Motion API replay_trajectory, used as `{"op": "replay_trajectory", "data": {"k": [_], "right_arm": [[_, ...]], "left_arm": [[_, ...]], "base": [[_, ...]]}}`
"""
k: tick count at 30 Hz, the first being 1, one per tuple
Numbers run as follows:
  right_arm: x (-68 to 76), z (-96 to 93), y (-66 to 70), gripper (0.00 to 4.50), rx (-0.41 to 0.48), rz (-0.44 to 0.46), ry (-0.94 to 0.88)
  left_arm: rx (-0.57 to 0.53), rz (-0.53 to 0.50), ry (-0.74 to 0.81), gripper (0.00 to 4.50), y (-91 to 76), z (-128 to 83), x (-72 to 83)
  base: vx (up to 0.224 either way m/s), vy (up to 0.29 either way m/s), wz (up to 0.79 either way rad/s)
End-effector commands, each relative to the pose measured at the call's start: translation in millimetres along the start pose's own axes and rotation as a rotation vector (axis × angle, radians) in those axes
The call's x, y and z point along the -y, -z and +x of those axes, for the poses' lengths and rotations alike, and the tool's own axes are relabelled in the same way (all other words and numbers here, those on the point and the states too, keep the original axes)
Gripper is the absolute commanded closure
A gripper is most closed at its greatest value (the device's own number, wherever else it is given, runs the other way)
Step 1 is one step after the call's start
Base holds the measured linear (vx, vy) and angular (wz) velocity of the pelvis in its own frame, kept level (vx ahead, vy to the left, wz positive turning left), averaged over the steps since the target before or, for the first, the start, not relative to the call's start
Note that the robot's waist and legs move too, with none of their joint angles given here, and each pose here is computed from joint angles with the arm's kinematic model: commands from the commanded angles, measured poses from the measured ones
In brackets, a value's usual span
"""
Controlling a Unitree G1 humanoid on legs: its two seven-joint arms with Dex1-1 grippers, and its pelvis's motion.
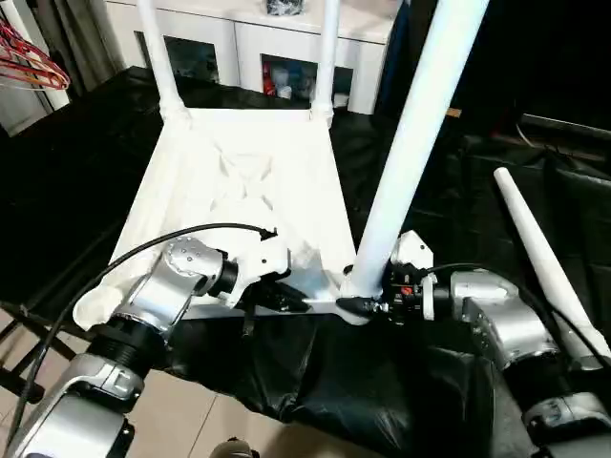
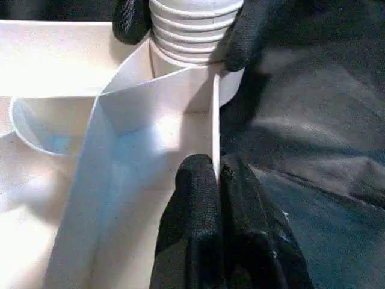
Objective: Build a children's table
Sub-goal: Rotate leg to tighten
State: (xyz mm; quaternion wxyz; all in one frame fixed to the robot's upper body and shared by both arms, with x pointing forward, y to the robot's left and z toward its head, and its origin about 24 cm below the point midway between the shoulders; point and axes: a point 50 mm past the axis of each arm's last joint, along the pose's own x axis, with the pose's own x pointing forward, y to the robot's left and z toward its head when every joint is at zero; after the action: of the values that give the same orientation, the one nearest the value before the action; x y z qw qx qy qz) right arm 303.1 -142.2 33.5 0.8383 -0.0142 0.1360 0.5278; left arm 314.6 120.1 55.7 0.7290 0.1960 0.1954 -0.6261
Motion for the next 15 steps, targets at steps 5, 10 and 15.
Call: {"op": "replay_trajectory", "data": {"k": [5,10,15], "right_arm": [[6.8,28.7,4.9,1.73,0.155,0.189,0.346],[9.5,47.3,16.5,1.73,0.106,0.289,0.602],[1.7,65.4,11.5,1.17,0.131,0.283,0.600]], "left_arm": [[0.012,0.007,-0.128,4.50,-22.2,35,-7.5],[0.008,-0.035,-0.246,4.50,-33.5,56,-10.9],[0.018,-0.027,-0.277,4.50,-41.4,70,-7.3]], "base": [[0.000,0.000,0.00],[0.000,0.000,0.00],[0.000,0.000,0.00]]}}
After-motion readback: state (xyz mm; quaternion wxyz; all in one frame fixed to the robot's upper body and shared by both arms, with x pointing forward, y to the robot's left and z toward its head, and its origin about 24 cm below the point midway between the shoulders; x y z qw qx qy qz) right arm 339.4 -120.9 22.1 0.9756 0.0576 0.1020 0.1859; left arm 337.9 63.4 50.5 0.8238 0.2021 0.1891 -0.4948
